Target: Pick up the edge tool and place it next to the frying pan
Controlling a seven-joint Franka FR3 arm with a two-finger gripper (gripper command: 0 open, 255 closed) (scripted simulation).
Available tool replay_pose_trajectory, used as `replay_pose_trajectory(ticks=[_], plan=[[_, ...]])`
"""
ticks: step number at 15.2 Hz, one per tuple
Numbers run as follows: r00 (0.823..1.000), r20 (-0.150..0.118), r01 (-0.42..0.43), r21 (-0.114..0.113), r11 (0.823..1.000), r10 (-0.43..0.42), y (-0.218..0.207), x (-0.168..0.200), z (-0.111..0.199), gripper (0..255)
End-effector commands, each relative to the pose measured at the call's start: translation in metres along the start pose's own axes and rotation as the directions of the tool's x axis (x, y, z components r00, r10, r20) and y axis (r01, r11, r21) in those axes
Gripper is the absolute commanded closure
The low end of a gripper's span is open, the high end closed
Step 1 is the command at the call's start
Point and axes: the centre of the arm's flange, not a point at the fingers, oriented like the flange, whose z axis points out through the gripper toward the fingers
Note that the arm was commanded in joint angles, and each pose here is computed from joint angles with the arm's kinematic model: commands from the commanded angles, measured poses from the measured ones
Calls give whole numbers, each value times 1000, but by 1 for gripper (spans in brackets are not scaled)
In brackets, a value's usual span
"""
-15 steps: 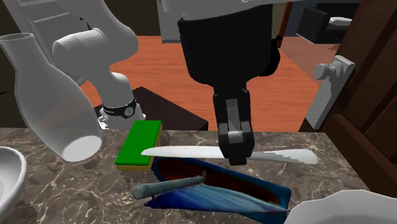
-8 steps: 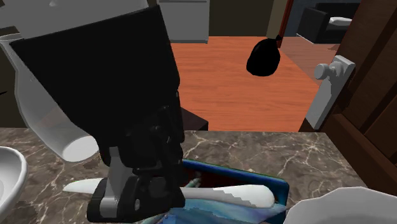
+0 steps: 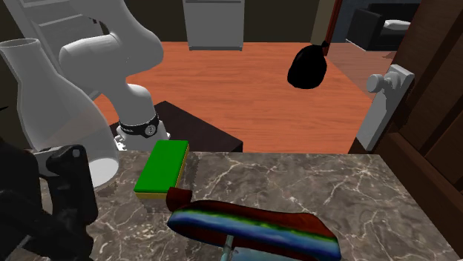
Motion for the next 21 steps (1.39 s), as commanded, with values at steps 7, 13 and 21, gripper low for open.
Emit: replay_pose_trajectory(ticks=[7,13,21], plan=[[1000,0,2,0,1000,-2,67,-83,-15,255],[1000,0,2,0,1000,-2,112,-138,-25,255],[1000,0,2,0,1000,-2,111,-146,16,255]])
